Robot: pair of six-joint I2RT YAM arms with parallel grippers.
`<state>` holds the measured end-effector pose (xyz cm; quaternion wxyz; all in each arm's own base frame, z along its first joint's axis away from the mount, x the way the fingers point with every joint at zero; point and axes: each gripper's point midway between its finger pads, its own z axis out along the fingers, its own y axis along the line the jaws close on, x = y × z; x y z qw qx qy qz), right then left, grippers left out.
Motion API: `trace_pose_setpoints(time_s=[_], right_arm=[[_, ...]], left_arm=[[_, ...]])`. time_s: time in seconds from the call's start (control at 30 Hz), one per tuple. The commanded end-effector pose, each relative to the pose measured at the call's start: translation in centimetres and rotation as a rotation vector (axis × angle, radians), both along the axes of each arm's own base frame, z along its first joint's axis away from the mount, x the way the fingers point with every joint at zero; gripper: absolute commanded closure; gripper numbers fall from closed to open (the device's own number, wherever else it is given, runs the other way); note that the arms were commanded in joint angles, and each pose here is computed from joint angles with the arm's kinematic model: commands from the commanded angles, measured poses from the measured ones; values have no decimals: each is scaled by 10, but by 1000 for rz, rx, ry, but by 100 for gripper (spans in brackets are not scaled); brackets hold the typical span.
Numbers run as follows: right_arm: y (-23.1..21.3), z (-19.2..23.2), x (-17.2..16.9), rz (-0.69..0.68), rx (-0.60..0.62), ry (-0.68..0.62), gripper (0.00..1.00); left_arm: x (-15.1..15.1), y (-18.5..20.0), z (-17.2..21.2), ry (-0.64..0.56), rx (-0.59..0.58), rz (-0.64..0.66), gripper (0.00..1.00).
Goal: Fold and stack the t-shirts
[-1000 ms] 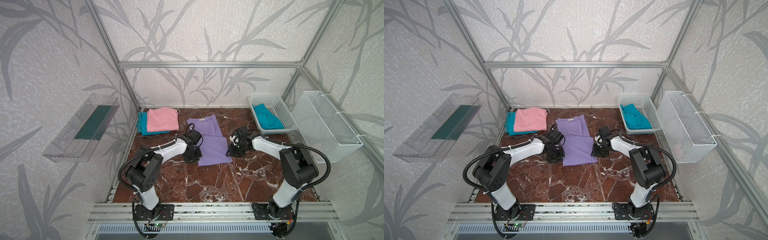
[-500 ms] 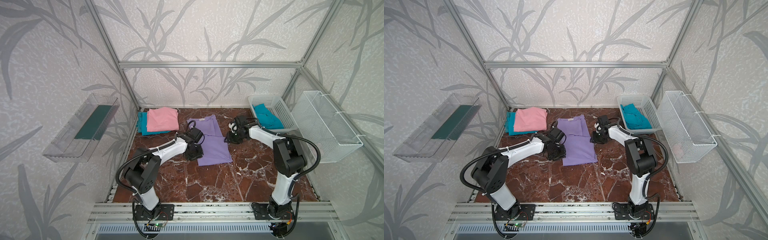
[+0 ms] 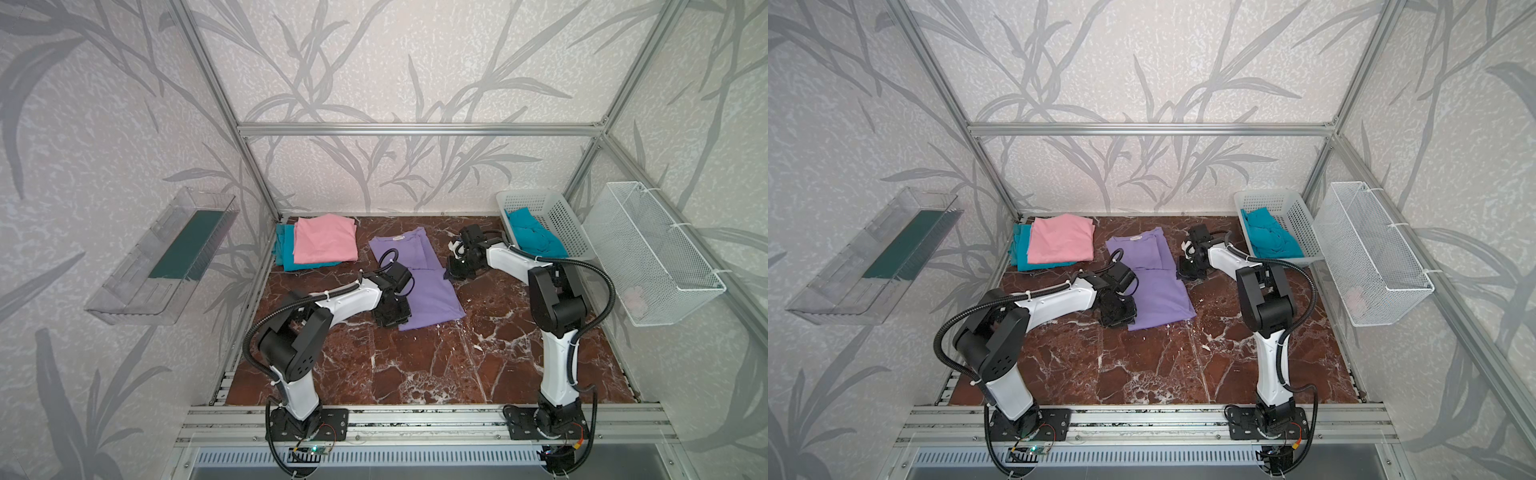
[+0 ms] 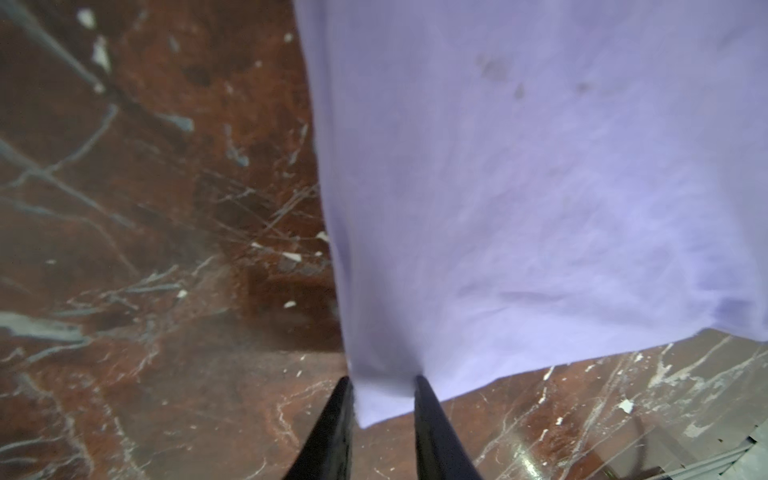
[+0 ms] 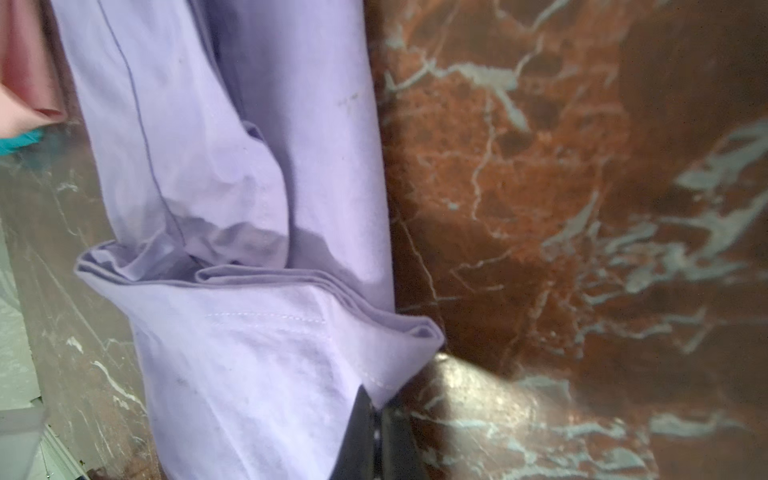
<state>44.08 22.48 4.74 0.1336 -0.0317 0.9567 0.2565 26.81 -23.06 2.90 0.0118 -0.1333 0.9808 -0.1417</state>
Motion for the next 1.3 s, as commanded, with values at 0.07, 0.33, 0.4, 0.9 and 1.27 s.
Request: trace_pose_setpoints(time_s=[0.07,0.33,0.4,0.9,1.27], right_arm=[[9,30,6,43,52,-87,100],[15,29,9,51,78,-93,78],[18,29,13,56,77,-91,91],[43,60,24,111,65,-292,100],[4,-2,41,-20,-81,-104,75]], left_arm=[[-15,17,-12,48,57,18,72],[-34,30,-23,89,80,37,83],[-44,39,-25,106,100,39,83],[-41,65,4,27,166,36,68],[-36,56,5,24,128,55,59]])
